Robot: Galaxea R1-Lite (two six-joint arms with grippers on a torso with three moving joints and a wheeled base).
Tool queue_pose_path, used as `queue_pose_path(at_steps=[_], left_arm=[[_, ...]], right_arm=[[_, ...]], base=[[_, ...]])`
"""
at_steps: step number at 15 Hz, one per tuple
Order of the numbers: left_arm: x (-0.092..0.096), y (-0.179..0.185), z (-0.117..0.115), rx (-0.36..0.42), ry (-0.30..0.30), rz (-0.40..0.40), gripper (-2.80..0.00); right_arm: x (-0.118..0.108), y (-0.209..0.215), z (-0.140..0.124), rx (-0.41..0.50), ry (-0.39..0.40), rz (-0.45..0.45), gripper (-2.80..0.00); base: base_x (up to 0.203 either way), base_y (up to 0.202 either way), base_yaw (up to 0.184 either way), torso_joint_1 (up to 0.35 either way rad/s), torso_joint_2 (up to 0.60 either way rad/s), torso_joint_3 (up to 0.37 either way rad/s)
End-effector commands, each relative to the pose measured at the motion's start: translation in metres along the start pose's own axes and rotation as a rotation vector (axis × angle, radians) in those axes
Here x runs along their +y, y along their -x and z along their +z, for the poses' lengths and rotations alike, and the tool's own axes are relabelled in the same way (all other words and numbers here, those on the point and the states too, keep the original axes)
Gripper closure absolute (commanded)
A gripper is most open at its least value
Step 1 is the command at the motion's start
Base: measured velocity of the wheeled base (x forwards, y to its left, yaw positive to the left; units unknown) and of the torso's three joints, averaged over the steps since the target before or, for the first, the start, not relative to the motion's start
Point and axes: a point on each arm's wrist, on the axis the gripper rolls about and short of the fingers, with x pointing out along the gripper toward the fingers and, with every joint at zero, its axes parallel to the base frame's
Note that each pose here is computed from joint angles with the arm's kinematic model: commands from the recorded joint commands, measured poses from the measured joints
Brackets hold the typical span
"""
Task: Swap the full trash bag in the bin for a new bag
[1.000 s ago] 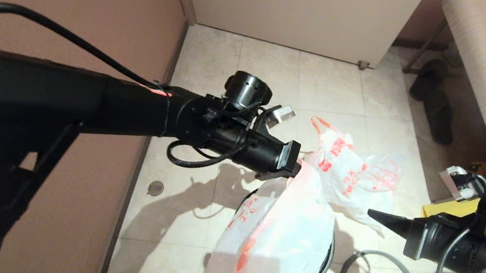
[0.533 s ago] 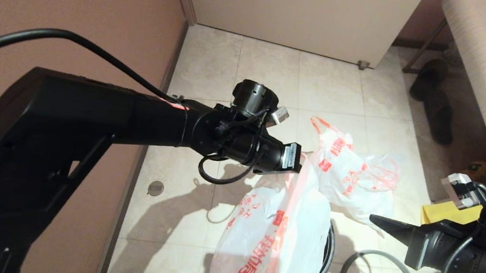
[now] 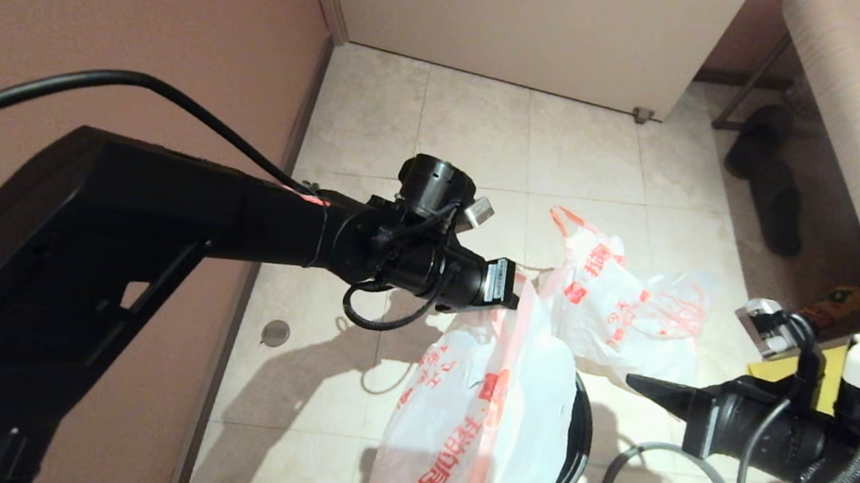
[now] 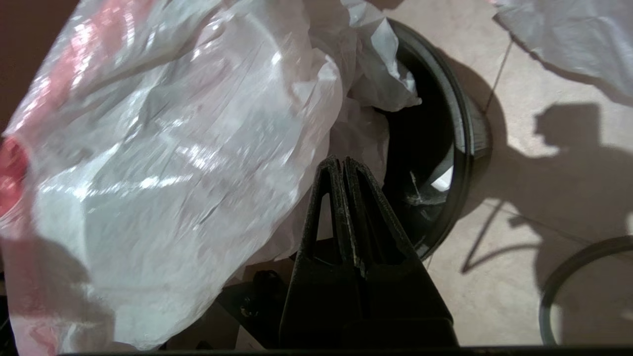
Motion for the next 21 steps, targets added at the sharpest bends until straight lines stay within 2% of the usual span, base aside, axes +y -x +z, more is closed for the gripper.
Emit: queue_pose_path(at_steps=[1, 3, 4, 5, 9, 15, 18, 21], left_arm=[[-0.003, 0.012, -0.004, 0.012, 0.007, -0.010, 0.00], [0.001, 0.016, -0.012, 0.009, 0.009, -0.013, 0.00], [0.004, 0.017, -0.011, -0.022, -0.001, -0.022, 0.00], [0.010, 0.019, -0.009, -0.048, -0.002, -0.022, 0.00], [0.021, 0.021, -0.009, -0.033, 0.047, -0.050, 0.00], [0.027, 0.024, -0.011, -0.008, 0.061, -0.090, 0.00], [0.038, 0.025, -0.012, -0.023, 0.079, -0.082, 0.00], [0.056, 0.033, -0.015, -0.014, 0.104, -0.113, 0.00]], right_arm=[[-0.015, -0.031, -0.014, 0.085, -0.037, 0.008, 0.00], [-0.020, -0.059, -0.024, 0.146, -0.047, 0.055, 0.00], [-0.019, -0.071, -0.028, 0.167, -0.040, 0.076, 0.00], [-0.018, -0.082, -0.029, 0.174, -0.026, 0.092, 0.00], [-0.011, -0.111, -0.026, 0.169, 0.005, 0.133, 0.00], [-0.022, -0.166, -0.024, 0.141, 0.032, 0.086, 0.00], [-0.028, -0.181, -0.027, 0.169, 0.037, 0.079, 0.00], [-0.044, -0.199, -0.034, 0.196, 0.080, 0.063, 0.00]], base=[[0.000, 0.000, 0.000, 0.000, 0.00, 0.000], [0.000, 0.000, 0.000, 0.000, 0.00, 0.000], [0.000, 0.000, 0.000, 0.000, 0.00, 0.000], [0.000, 0.000, 0.000, 0.000, 0.00, 0.000], [0.000, 0.000, 0.000, 0.000, 0.00, 0.000], [0.000, 0.000, 0.000, 0.000, 0.00, 0.000], [0.000, 0.000, 0.000, 0.000, 0.00, 0.000], [0.000, 0.000, 0.000, 0.000, 0.00, 0.000]])
